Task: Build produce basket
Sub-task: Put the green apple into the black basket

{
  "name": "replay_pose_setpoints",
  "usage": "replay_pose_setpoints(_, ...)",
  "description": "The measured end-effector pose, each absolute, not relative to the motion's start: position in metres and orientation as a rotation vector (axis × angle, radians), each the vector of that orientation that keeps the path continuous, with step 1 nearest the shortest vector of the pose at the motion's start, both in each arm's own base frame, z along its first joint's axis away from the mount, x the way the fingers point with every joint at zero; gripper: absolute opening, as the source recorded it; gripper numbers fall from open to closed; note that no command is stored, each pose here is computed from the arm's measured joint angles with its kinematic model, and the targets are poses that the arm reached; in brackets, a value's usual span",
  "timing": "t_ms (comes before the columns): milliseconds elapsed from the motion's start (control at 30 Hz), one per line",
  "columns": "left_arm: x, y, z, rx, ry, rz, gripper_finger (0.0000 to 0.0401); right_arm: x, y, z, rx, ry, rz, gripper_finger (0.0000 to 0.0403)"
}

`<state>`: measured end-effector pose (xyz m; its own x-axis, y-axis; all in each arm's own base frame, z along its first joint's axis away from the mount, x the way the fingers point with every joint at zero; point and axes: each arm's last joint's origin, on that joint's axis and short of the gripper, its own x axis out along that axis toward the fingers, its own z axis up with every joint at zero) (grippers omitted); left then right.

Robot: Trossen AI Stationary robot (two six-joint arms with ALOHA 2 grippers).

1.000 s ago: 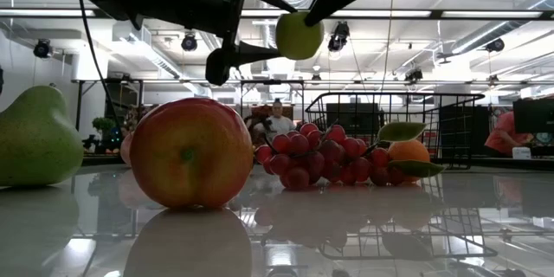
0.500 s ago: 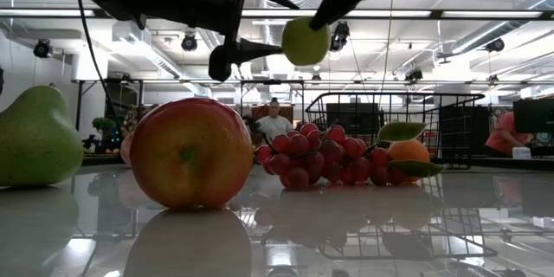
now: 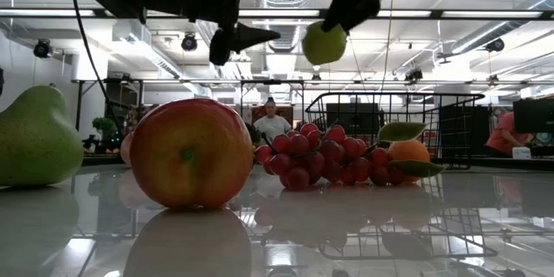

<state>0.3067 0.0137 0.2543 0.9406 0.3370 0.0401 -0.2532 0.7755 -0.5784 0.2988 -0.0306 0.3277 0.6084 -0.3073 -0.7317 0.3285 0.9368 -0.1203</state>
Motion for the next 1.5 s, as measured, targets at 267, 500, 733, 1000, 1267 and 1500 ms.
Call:
replay_pose_setpoints(267,0.295,0.013,0.274,-0.472,-0.189,0.312,0.0300,0.257,-0.068,0.316,0.225,0.830,-0.576,0.0290)
replay_pose_setpoints(500,0.290,0.013,0.282,-0.443,-0.208,0.309,0.0300,0.229,-0.107,0.280,0.386,0.859,-0.767,0.0290)
replay_pose_setpoints(733,0.290,0.013,0.282,-0.419,-0.204,0.311,0.0300,0.209,-0.132,0.244,0.507,0.882,-0.867,0.0290)
replay_pose_setpoints(1000,0.290,0.013,0.281,-0.419,-0.204,0.311,0.0300,0.196,-0.148,0.227,0.563,0.859,-0.952,0.0290)
replay_pose_setpoints(1267,0.290,0.013,0.281,-0.419,-0.202,0.312,0.0300,0.206,-0.159,0.211,0.573,0.892,-0.968,0.0290)
replay_pose_setpoints(1500,0.290,0.013,0.281,-0.419,-0.201,0.311,0.0300,0.218,-0.169,0.196,0.560,0.966,-0.979,0.0290)
